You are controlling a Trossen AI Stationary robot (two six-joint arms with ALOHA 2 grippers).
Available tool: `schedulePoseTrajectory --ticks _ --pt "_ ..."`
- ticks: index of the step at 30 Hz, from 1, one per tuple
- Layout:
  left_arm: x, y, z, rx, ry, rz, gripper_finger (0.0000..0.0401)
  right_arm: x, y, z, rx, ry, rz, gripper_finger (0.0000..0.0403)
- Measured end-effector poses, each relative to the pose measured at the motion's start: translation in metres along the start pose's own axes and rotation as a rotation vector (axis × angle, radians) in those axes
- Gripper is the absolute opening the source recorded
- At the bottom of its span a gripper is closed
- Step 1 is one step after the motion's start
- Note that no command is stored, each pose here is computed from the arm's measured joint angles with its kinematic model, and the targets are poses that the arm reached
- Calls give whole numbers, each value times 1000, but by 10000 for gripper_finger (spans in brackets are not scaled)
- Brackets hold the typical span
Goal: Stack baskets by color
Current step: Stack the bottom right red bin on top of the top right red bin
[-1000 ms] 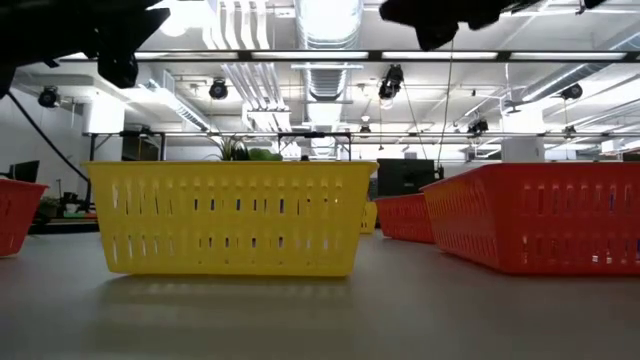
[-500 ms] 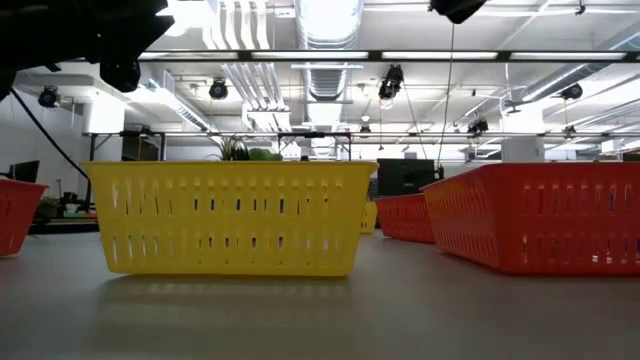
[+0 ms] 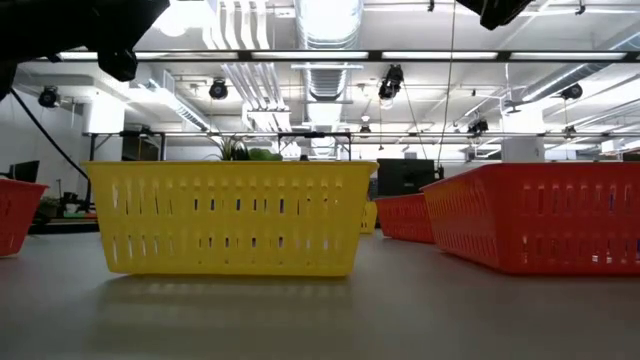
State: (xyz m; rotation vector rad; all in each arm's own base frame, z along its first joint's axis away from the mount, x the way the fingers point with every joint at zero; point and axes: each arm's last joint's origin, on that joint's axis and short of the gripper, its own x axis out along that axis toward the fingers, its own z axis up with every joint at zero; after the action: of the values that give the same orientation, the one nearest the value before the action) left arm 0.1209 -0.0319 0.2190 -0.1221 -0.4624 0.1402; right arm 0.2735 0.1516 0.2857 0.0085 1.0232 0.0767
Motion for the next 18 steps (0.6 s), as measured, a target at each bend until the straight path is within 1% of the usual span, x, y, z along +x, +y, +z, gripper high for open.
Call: schedulePoseTrajectory --ticks 5,8,13,18 --pt "1 0 4 -7 -15 1 95 10 10 2 16 32 -3 144" --pt "2 0 6 -12 -26 2 95 20 19 3 2 74 25 165" --pt "1 0 7 -15 -32 3 95 44 31 -1 28 169 45 169" --pt "1 0 7 -14 -30 3 95 67 34 -13 84 337 31 162"
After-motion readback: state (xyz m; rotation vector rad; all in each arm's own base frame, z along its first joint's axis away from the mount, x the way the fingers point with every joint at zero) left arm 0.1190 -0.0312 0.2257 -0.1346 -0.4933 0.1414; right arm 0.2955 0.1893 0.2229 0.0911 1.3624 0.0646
